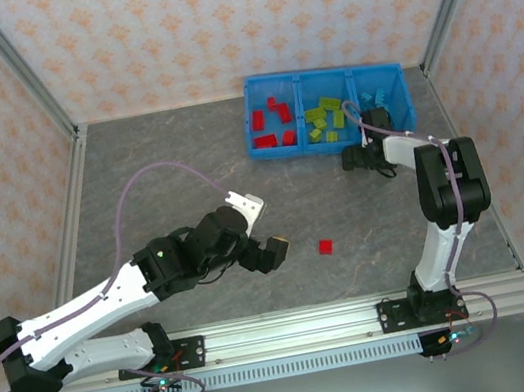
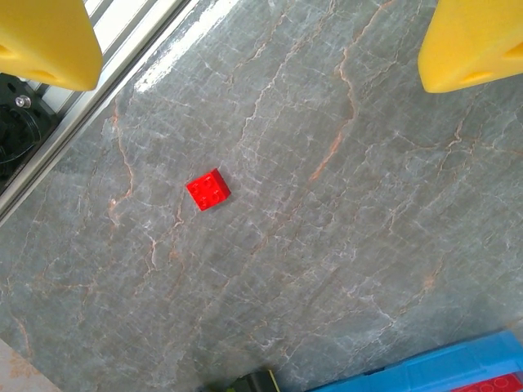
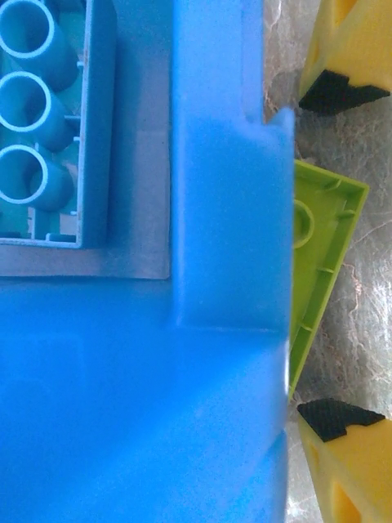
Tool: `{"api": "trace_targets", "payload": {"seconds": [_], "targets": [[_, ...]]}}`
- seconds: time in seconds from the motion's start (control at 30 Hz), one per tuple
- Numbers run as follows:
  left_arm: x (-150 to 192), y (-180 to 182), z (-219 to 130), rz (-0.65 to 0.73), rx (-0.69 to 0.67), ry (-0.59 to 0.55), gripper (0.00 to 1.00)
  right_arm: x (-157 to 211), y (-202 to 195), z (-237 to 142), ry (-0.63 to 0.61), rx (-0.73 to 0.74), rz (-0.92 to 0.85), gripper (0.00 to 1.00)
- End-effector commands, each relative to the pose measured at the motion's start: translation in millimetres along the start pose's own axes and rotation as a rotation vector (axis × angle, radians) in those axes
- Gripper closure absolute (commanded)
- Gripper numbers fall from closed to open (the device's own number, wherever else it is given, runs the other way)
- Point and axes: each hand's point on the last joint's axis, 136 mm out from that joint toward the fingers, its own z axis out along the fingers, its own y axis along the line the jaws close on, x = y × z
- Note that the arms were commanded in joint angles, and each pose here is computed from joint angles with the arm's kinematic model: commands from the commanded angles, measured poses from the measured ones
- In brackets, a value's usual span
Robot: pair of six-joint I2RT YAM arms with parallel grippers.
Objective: Sort the legos into containers by color
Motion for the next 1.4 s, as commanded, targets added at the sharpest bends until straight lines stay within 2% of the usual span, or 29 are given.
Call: {"api": "trace_targets", "payload": {"seconds": [0.0,0.2,0.3,0.53,0.8,1.2,1.37], "targets": [[-1,3,-3,0.006,-0.018,-0.022,0.0,-3,10,6,0.02,-0.042,0.001,0.08],[-2,2,-3,-0.001,-0.016,-0.027,0.0,-10,16,7,0.0,-0.017,-0.011,0.09],[-1,2,0,-0.001,-0.014,-0.024,0.0,-9,8,11,0.018,0.066,-0.002,0.11],[-3,-1,3,-0.003,-0.008,-0.016,0.0,-7,13,12,0.025,0.051,-0.016,0.27],[-1,0,2,0.0,-0.014,-0.014,0.0,-3,14,10,0.031,0.039,-0.02,0.33],[1,1,6,-0.005,-0.016,-0.017,0.0,9,16,-29,-0.005,0.012,-0.024,0.37],[0,-1,9,-0.006,-0.011,-0.013,0.0,10,25,-56,-0.032,-0.03,0.007,0.38]]}}
